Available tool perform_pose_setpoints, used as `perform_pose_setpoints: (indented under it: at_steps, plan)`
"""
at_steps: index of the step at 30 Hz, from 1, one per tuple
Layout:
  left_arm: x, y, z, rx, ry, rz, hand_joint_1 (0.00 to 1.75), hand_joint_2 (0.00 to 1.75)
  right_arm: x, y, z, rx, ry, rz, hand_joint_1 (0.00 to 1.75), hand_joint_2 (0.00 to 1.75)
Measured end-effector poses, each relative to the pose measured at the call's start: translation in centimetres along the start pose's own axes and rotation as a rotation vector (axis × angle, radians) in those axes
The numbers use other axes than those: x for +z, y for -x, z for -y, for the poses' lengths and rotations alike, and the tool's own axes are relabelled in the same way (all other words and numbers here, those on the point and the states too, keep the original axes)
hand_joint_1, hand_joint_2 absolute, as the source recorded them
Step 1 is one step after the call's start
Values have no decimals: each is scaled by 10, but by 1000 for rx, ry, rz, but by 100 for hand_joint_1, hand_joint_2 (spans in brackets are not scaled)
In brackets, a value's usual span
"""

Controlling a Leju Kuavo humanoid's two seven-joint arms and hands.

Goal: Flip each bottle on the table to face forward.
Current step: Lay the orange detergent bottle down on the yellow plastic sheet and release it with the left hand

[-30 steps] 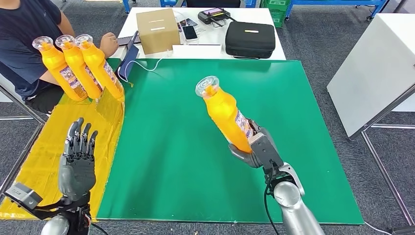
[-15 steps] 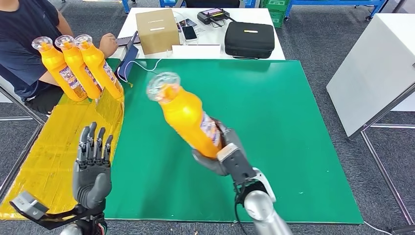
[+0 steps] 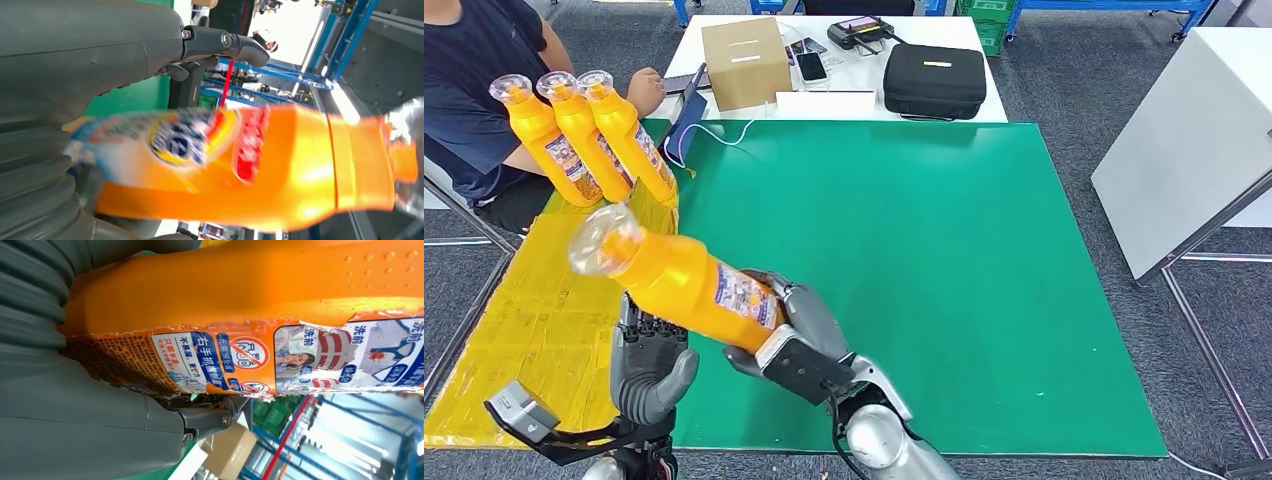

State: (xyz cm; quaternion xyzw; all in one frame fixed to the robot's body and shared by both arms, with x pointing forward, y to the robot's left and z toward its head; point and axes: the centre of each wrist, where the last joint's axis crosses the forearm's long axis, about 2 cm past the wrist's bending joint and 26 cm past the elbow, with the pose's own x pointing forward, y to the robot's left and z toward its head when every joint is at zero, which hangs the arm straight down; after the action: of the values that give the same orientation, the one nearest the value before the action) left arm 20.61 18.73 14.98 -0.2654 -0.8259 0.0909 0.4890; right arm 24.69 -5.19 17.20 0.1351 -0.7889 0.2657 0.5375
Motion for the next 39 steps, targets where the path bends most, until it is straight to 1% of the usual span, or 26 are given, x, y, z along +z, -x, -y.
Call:
perform_pose_setpoints:
  at_steps: [7, 13, 18, 22, 27, 39]
  plan:
    - [3, 2, 10, 5, 11, -5, 0, 175, 2, 4, -16, 33, -67, -12, 175, 175]
    - [5, 2, 10, -9, 0, -5, 0, 175, 3, 5, -24, 59, -112, -12, 175, 175]
    - [8, 1, 7, -64, 5, -21, 0, 175, 1, 7, -29, 98, -157, -8, 175, 175]
    - [10, 1, 4, -101, 12, -31, 175, 175, 1, 9, -31, 108, -169, -9, 175, 175]
    - [10, 1, 2, -133, 23, -32, 175, 175, 1, 9, -32, 113, -177, -8, 175, 175]
    - [11, 0, -1, -143, 19, -27, 175, 175, 2, 10, -36, 119, -196, -9, 175, 175]
